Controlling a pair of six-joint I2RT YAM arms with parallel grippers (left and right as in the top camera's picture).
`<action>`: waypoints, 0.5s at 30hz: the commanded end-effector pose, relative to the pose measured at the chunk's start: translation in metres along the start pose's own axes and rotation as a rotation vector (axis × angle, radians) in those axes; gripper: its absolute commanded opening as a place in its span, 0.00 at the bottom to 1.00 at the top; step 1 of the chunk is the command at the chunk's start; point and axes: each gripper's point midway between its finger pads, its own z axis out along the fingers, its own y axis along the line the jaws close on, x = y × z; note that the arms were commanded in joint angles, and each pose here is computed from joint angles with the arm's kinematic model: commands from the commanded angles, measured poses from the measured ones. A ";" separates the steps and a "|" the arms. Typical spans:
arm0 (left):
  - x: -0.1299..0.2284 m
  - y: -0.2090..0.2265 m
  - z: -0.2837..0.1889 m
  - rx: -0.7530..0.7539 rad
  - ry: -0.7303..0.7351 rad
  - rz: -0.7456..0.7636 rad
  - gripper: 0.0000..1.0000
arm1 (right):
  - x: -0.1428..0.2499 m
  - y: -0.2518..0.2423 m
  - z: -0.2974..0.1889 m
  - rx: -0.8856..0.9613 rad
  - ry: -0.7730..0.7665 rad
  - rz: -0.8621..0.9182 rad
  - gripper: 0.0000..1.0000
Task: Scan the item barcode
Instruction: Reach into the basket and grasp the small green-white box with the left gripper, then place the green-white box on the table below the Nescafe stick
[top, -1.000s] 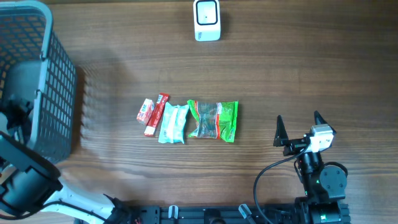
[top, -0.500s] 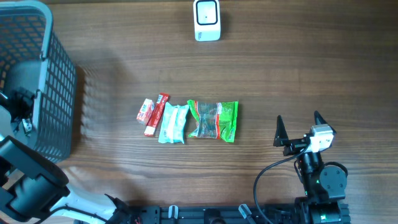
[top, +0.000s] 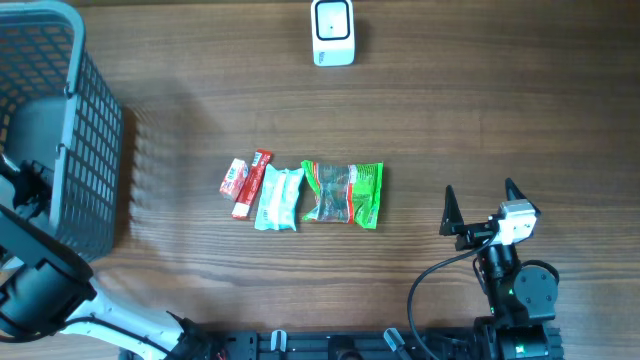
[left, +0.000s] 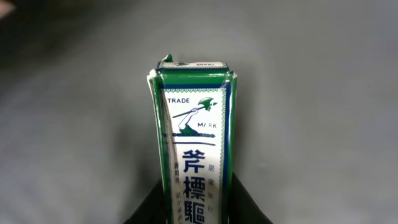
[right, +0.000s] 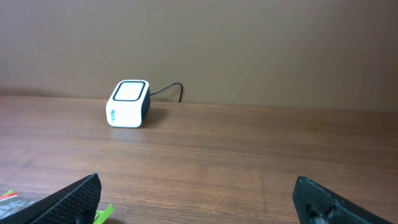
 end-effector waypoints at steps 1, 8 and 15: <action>-0.012 -0.026 -0.023 0.134 -0.022 -0.034 0.18 | -0.001 0.002 0.000 -0.010 -0.004 0.003 1.00; -0.062 -0.082 -0.250 0.307 -0.490 -0.044 0.19 | -0.001 0.002 0.000 -0.010 -0.004 0.002 1.00; 0.088 -0.172 -0.323 0.474 -0.331 0.301 0.22 | -0.001 0.002 0.000 -0.010 -0.004 0.002 1.00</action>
